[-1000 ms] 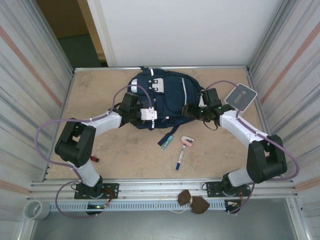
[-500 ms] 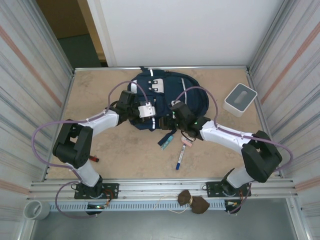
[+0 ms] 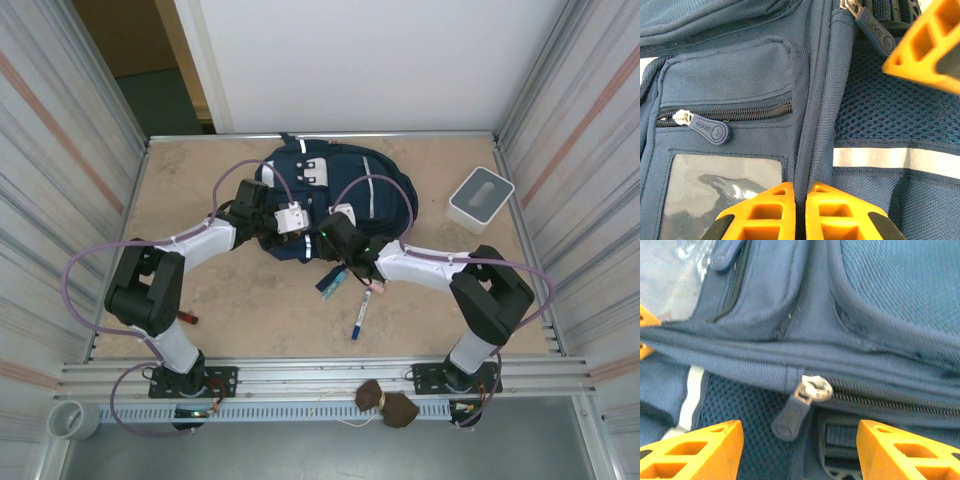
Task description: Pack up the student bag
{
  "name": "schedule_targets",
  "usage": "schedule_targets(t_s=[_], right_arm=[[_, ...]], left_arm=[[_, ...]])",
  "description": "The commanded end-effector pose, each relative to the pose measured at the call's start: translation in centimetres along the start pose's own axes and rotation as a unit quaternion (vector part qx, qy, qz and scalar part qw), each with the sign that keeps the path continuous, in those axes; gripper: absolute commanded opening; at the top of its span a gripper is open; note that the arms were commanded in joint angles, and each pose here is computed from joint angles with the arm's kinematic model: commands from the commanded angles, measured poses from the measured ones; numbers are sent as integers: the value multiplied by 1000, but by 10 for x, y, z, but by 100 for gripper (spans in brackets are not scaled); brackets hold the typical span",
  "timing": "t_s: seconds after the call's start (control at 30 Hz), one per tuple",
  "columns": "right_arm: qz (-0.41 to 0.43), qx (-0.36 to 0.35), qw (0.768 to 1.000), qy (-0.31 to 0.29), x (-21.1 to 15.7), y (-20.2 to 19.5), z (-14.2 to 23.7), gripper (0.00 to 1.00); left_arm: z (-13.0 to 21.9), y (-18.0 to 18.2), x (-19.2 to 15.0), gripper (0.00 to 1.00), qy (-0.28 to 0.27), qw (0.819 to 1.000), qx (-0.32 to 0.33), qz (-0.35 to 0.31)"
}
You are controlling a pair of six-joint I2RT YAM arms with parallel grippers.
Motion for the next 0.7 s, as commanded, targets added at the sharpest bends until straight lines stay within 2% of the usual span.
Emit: schedule_targets(t_s=[0.0, 0.3, 0.67], right_arm=[[-2, -44, 999, -27, 13, -1, -5, 56], [15, -115, 993, -24, 10, -7, -16, 42], [30, -124, 992, -18, 9, -7, -14, 19]], left_arm=[[18, 9, 29, 1, -52, 999, 5, -5], [19, 10, 28, 1, -47, 999, 7, -8], [18, 9, 27, 1, -46, 999, 5, -7]])
Point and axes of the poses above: each hand's point on the last joint's axis, 136 mm out from that joint toward the fingers, its own z axis back along the fingers, its own y axis along the line the jaws close on, x = y × z, the point moved 3 cm from there along z, back along the fingers, and after that the axes turned 12 degrees about -z, right-handed, at the moved point
